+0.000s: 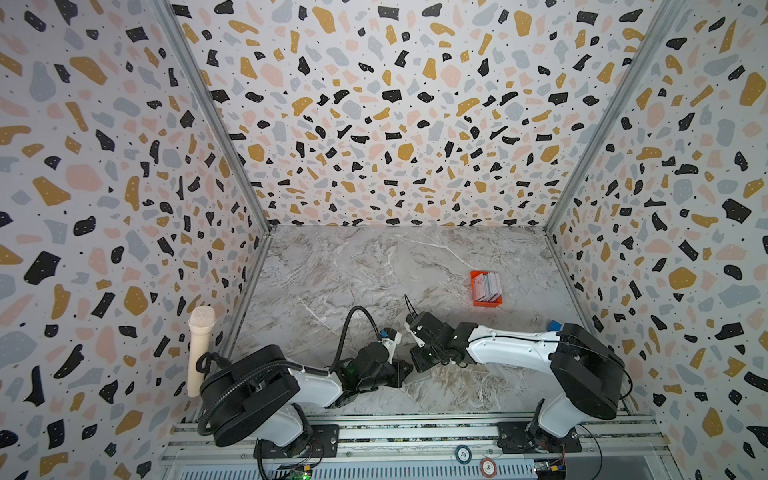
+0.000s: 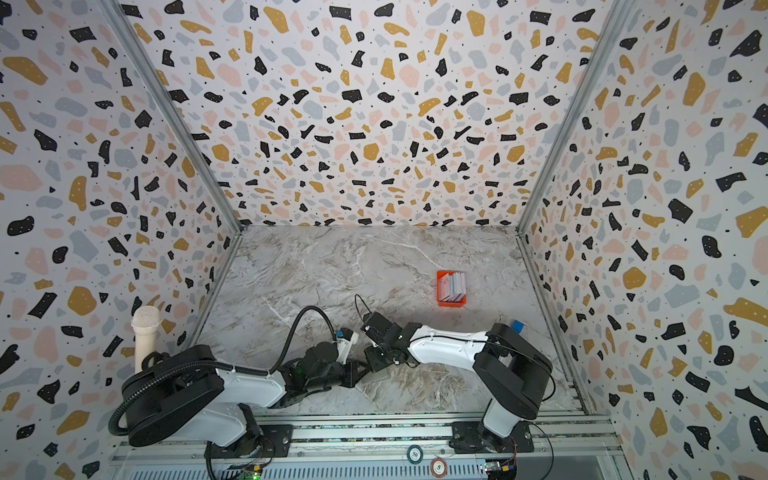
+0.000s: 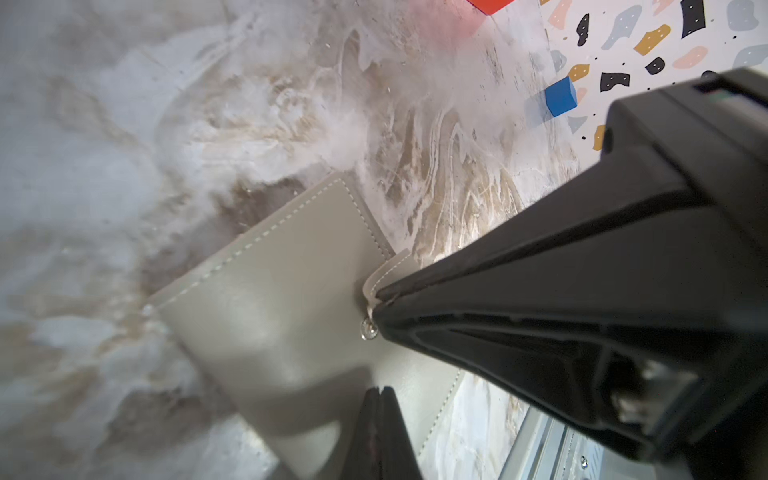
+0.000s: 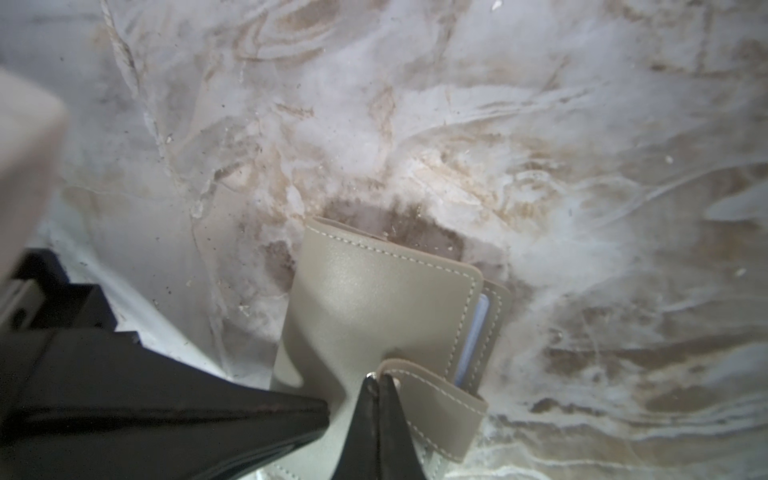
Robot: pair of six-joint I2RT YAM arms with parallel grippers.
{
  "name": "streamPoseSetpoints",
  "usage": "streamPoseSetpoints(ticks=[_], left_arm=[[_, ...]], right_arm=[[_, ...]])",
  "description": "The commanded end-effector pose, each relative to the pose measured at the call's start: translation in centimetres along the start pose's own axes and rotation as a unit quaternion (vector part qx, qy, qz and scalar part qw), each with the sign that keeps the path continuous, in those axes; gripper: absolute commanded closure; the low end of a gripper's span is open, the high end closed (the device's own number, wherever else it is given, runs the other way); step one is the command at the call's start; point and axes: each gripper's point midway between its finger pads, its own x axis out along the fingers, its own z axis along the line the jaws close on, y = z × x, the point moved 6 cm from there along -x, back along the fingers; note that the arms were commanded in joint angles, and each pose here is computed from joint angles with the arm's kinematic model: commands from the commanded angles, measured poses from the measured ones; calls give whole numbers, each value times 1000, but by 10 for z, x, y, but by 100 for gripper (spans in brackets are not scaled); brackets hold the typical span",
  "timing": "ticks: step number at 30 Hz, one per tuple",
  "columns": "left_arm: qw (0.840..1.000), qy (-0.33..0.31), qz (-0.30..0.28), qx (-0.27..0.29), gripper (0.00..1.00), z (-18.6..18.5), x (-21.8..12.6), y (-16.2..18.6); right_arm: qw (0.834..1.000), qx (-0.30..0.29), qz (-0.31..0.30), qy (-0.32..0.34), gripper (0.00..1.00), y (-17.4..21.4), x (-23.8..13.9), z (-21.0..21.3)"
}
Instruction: Put the credit cards into the card holder
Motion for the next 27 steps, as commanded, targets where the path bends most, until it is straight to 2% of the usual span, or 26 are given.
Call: streamPoseSetpoints(ticks=[1,9,17,27], left_arm=[[1000,-13,15,-4,100,10,-4,9],[999,-30,-30,1,100,10,-22,-3],[999,-50,-15,5,100,17,-18,2],[999,-33,1,8,100,14,-8,3]], right_arm=[[980,-2,196,29,100,94,40,-21],[993,5,117,-13,100,65,26,-9],[997,6,66,-36,100,48,12,0],[998,21,1,-63,100,29,-15,1]])
